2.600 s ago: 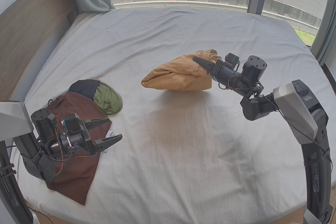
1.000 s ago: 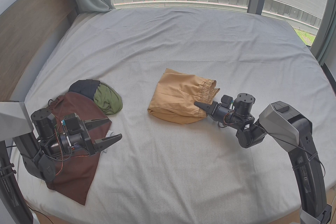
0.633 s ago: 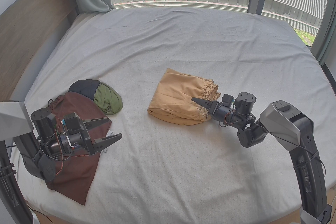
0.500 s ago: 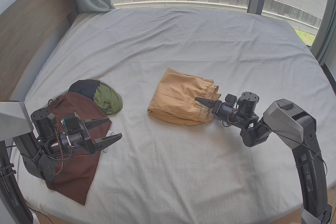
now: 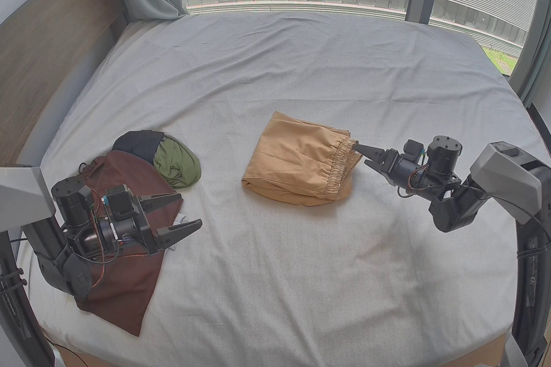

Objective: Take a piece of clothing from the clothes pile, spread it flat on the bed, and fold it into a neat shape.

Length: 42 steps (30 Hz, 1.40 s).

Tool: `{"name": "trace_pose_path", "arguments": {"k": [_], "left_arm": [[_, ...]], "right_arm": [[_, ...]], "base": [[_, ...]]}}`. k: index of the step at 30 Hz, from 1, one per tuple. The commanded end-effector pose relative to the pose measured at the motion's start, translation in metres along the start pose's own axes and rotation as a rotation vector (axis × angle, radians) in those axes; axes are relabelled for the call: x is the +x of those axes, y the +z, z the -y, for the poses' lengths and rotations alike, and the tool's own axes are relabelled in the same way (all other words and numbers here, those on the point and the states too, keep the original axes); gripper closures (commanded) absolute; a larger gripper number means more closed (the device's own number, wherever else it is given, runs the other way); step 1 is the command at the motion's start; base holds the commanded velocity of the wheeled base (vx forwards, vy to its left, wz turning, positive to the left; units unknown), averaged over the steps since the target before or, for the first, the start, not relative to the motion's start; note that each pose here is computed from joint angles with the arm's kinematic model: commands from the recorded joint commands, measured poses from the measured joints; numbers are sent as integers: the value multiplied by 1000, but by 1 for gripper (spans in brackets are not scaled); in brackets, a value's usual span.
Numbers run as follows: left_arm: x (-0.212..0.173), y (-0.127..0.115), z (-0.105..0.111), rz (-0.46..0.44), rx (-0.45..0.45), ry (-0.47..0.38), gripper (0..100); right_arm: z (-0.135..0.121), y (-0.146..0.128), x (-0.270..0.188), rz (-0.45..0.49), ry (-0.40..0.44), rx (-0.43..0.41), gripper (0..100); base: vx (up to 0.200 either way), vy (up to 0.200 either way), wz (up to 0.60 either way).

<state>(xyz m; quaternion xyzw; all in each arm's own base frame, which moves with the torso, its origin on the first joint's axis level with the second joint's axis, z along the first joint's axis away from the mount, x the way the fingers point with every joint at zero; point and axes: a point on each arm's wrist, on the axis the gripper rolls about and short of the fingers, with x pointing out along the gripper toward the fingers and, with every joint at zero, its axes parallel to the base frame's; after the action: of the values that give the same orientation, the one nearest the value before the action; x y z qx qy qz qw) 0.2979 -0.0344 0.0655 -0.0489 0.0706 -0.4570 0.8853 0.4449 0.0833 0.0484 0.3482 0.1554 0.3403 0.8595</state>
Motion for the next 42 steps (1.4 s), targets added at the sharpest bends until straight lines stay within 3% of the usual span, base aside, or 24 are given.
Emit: {"name": "trace_pose_path", "arguments": {"k": [1, 12, 17, 32, 42], "left_arm": [[0, 1, 1, 1, 2, -2, 0], [-3, 7, 3, 15, 11, 2, 0], [-2, 8, 3, 16, 13, -1, 0], [-2, 8, 5, 15, 12, -4, 0], [-2, 6, 4, 11, 7, -4, 0]], "right_arm": [[-37, 30, -17, 56, 39, -55, 0], [-62, 15, 7, 14, 118, -70, 0], [-62, 4, 23, -14, 134, -61, 0], [-27, -29, 50, -66, 114, -30, 0], [13, -51, 56, -74, 45, -9, 0]], "base": [[0, 0, 0], [0, 0, 0], [0, 0, 0], [0, 0, 0], [0, 0, 0]]}}
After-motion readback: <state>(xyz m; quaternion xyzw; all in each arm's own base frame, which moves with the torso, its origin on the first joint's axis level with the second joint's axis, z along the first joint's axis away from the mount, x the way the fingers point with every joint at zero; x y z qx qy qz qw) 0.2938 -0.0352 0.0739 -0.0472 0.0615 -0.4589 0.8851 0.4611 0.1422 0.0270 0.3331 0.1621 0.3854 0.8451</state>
